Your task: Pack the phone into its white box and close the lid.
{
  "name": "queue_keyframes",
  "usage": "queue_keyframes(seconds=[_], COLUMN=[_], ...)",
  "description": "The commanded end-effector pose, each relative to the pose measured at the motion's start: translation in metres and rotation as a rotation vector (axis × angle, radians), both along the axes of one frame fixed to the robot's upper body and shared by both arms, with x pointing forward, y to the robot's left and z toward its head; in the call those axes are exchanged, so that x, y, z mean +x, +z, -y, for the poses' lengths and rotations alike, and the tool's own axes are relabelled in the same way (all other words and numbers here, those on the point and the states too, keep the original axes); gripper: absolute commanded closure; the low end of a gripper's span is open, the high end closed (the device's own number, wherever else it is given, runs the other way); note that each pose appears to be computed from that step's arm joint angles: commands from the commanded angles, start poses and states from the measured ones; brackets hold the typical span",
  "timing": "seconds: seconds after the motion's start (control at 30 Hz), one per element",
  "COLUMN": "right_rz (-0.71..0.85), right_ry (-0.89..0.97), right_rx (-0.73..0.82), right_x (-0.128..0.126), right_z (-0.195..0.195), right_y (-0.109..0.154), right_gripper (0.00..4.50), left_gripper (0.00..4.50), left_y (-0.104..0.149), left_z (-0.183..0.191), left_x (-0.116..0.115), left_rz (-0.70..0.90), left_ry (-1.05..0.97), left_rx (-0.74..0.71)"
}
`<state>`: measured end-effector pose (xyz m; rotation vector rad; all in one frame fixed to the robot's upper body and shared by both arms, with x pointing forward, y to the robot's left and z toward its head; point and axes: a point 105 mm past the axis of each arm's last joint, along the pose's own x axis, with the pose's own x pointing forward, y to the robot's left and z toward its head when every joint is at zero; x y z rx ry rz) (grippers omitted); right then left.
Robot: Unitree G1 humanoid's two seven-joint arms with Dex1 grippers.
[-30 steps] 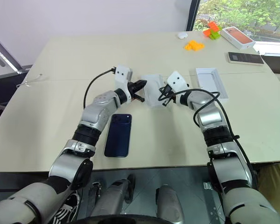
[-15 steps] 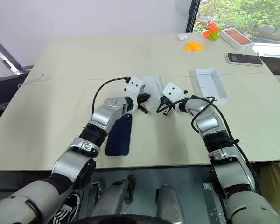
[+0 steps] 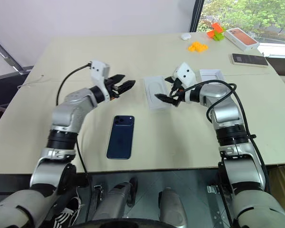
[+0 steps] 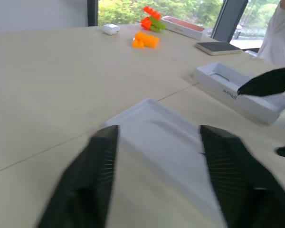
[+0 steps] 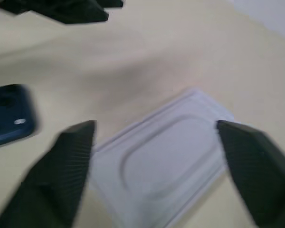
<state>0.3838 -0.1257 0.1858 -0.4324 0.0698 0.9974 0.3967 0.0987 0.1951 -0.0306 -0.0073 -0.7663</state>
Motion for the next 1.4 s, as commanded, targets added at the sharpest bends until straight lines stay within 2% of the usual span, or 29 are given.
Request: queue_keyframes(seconds=[0.03, 0.1, 0.2, 0.3, 0.43, 0.57, 0.7, 0.83, 0.97, 1.1, 1.17, 1.23, 1.3, 1.4], right_rz=[0.007, -0.014, 0.012, -0.013, -0.047, -0.073, -0.061, -0.015, 0.050, 0.068, 0.086, 0.085, 0.083, 0.165], right_ry=[0.139, 0.148, 0.131, 0.087, 0.109, 0.149, 0.160, 0.193, 0.262, 0.345, 0.360, 0.344, 0.363, 0.390], right_rx=[-0.088, -0.107, -0.229, -0.244, -0.309, -0.346, -0.332, -0.211, -0.135, -0.140, -0.144, -0.134, -0.168, -0.265], right_x=[-0.018, -0.017, -0.008, 0.006, 0.011, 0.012, 0.015, 0.013, -0.005, -0.037, -0.046, -0.050, -0.056, -0.064], right_z=[-0.017, -0.024, -0.028, -0.028, -0.024, -0.022, -0.023, -0.026, -0.023, -0.026, -0.031, -0.036, -0.038, -0.043], right_y=[-0.005, -0.012, -0.028, -0.032, -0.040, -0.043, -0.037, -0.011, 0.008, 0.006, 0.004, 0.002, -0.004, -0.017], right_gripper=[0.00, 0.00, 0.00, 0.00, 0.00, 0.00, 0.00, 0.00, 0.00, 0.00, 0.00, 0.00, 0.51, 1.79], left_gripper=[0.02, 0.02, 0.02, 0.02, 0.02, 0.02, 0.02, 0.02, 0.02, 0.02, 0.02, 0.02, 0.00, 0.00], left_y=[0.023, 0.022, 0.019, 0.014, -0.001, -0.007, 0.000, 0.005, -0.009, -0.033, -0.051, -0.056, -0.065, -0.069], left_z=[-0.012, -0.024, -0.043, -0.063, -0.072, -0.077, -0.082, -0.089, -0.095, -0.105, -0.108, -0.109, -0.112, -0.110], left_x=[-0.026, -0.038, -0.059, -0.077, -0.099, -0.115, -0.118, -0.119, -0.124, -0.134, -0.139, -0.140, -0.139, -0.138], left_rz=[0.095, 0.073, 0.115, 0.116, 0.141, 0.129, 0.137, 0.141, 0.057, -0.127, -0.280, -0.335, -0.455, -0.535], left_ry=[-0.112, -0.143, -0.177, -0.183, -0.193, -0.185, -0.140, -0.085, -0.062, -0.062, -0.058, -0.046, -0.024, -0.017], left_rx=[0.020, 0.023, 0.080, 0.125, 0.237, 0.246, 0.217, 0.190, 0.167, 0.058, 0.014, -0.019, -0.087, -0.190])
